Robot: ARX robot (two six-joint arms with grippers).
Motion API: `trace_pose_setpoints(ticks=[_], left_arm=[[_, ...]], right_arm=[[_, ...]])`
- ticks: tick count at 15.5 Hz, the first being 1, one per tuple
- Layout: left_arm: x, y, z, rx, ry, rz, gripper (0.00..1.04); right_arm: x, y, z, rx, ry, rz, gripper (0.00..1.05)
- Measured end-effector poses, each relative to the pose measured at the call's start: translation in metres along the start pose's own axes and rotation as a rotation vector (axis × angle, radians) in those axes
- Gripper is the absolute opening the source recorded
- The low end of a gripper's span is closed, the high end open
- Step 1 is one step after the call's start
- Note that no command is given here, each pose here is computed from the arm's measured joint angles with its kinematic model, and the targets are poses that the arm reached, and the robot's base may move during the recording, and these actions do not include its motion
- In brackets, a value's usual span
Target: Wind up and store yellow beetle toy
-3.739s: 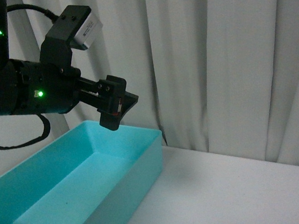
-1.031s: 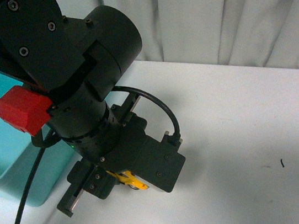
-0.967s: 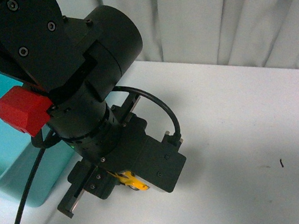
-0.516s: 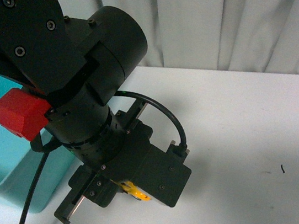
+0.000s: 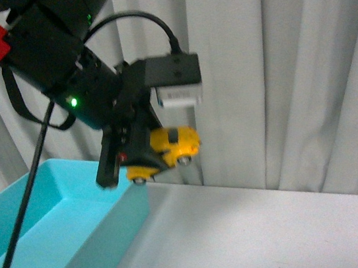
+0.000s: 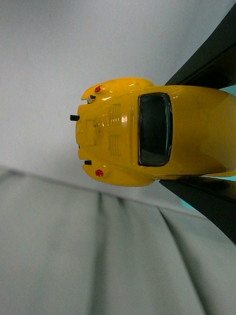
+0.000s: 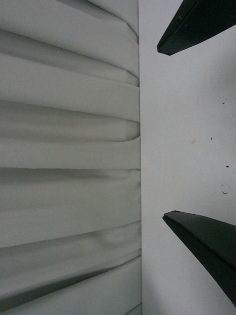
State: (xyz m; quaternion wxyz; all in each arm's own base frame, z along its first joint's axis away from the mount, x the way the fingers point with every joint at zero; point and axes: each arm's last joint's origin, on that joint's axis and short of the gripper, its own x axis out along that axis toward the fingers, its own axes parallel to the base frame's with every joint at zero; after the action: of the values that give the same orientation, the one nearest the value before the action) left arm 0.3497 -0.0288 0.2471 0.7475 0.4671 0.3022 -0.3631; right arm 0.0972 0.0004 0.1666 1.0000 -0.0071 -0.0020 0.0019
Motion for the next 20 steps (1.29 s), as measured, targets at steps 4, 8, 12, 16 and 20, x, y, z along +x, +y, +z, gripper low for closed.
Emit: trace_pose_setpoints(ticks=[4, 8, 12, 16, 20], left_arm=[[-0.020, 0.029, -0.040, -0.266, 0.098, 0.058, 0.41], [-0.016, 0.037, -0.102, -0.582, 0.232, 0.091, 0.41], [0.013, 0.023, -0.147, -0.787, 0.403, 0.116, 0.41], [0.039, 0.014, -0.162, -0.859, 0.439, 0.119, 0.41], [0.069, -0.004, -0.176, -0.878, 0.520, 0.063, 0.41]], right_arm=[[0.000, 0.000, 0.000, 0.000, 0.000, 0.000, 0.98], [0.000, 0.000, 0.000, 0.000, 0.000, 0.000, 0.98], [0.000, 0.000, 0.000, 0.000, 0.000, 0.000, 0.98], [0.000, 0.000, 0.000, 0.000, 0.000, 0.000, 0.98], [0.000, 0.000, 0.000, 0.000, 0.000, 0.000, 0.98]])
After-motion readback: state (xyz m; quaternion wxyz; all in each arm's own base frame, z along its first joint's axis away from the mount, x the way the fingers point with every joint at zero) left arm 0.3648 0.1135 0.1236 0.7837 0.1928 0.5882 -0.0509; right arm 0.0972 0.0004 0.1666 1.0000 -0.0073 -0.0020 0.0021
